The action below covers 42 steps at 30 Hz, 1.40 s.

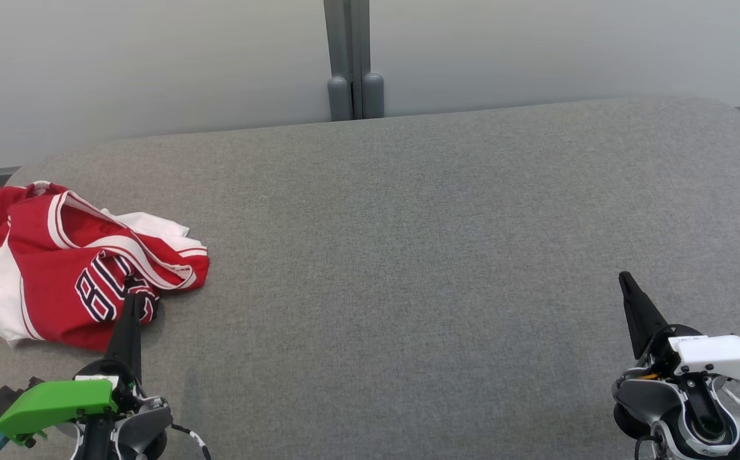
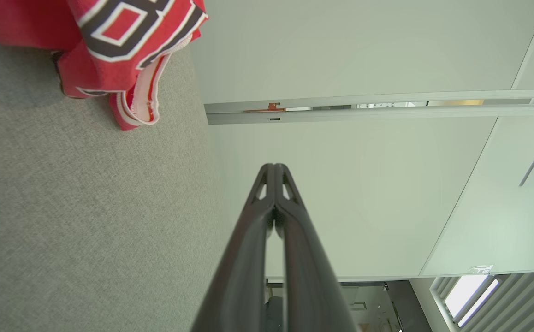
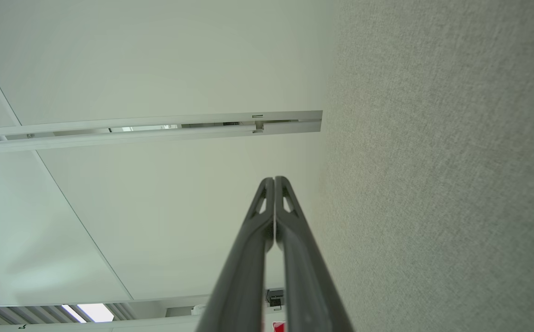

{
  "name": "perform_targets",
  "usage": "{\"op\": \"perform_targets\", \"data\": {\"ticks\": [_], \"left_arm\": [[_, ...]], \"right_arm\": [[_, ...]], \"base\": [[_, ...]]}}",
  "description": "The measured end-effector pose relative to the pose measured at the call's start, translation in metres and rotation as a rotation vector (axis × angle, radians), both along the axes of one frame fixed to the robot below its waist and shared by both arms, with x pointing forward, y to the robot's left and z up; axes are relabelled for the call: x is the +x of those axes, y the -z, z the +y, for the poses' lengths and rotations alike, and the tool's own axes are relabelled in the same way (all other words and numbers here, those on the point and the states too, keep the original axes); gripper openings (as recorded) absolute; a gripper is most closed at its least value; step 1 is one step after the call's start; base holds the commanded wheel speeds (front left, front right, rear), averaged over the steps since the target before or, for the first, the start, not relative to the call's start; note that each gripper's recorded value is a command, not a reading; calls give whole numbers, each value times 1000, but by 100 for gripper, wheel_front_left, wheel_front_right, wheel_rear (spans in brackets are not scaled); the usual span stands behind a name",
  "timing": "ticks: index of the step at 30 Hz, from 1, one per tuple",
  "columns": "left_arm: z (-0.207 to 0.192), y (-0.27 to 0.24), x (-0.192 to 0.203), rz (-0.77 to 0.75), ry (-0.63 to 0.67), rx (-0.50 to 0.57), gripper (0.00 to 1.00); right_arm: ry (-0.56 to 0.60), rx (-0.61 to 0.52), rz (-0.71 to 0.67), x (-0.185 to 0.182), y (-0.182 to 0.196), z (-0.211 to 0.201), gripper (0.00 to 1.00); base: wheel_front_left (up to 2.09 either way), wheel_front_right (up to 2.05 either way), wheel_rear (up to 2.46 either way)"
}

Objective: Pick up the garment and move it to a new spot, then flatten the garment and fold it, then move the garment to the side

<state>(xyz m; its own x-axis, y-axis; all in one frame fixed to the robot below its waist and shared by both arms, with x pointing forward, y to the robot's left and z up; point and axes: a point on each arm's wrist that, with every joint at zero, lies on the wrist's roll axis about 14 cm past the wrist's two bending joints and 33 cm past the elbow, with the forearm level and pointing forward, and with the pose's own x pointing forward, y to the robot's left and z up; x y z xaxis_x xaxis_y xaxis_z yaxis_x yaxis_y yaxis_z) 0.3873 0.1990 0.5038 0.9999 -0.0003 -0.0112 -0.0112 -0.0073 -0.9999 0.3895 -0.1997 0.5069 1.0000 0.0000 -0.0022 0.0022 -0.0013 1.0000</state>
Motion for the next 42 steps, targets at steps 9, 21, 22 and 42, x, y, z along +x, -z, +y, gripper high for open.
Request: {"op": "perform_targets", "data": {"ticks": [9, 21, 22, 42], "left_arm": [[0, 0, 0, 0, 0, 0, 0], [0, 0, 0, 0, 0, 0, 0], [0, 0, 0, 0, 0, 0, 0], [0, 0, 0, 0, 0, 0, 0]], "right_arm": [[0, 0, 0, 0, 0, 0, 0], [0, 0, 0, 0, 0, 0, 0], [0, 0, 0, 0, 0, 0, 0], [0, 0, 0, 0, 0, 0, 0]], "base": [[0, 0, 0], [0, 0, 0], [0, 0, 0], [0, 0, 0]]}}
